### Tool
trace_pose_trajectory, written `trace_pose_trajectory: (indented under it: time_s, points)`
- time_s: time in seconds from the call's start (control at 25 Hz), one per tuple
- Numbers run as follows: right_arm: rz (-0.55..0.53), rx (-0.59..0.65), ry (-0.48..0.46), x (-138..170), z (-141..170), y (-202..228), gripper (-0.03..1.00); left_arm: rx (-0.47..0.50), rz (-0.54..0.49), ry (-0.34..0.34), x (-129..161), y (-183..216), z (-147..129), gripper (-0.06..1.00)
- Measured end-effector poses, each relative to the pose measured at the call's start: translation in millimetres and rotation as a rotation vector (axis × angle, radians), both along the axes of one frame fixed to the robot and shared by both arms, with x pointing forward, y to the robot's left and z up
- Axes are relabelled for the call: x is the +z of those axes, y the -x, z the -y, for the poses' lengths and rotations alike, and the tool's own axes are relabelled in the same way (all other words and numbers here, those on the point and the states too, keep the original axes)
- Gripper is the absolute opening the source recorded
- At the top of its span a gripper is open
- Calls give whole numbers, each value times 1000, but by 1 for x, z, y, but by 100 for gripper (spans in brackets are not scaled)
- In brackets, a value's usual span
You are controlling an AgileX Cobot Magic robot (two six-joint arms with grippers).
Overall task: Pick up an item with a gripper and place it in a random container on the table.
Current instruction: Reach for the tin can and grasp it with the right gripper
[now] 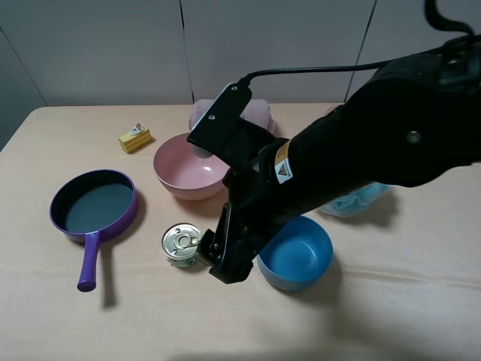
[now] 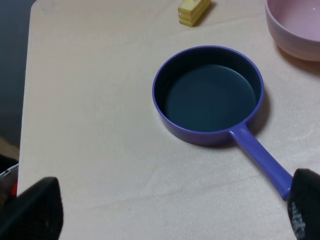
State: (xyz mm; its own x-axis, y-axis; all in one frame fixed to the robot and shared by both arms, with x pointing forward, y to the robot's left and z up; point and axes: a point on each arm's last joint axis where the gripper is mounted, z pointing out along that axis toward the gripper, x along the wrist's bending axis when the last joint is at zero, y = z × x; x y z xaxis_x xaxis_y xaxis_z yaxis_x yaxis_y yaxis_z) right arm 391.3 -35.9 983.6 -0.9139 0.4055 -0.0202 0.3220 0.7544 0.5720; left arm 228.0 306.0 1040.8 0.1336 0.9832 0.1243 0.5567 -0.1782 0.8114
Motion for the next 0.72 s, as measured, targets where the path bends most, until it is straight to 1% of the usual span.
trace_pose_trajectory:
  time_s: [0.28,0.4,0.72]
  points:
    - [-7,-2,17,-15,-20,-12,69,0,0,0,0,0,0,90]
    - [-16,-4,34,-27,-26,-17,69,0,0,0,0,0,0,90]
    - [-26,36,65,-55,-46,-10,69,0,0,0,0,0,0,90]
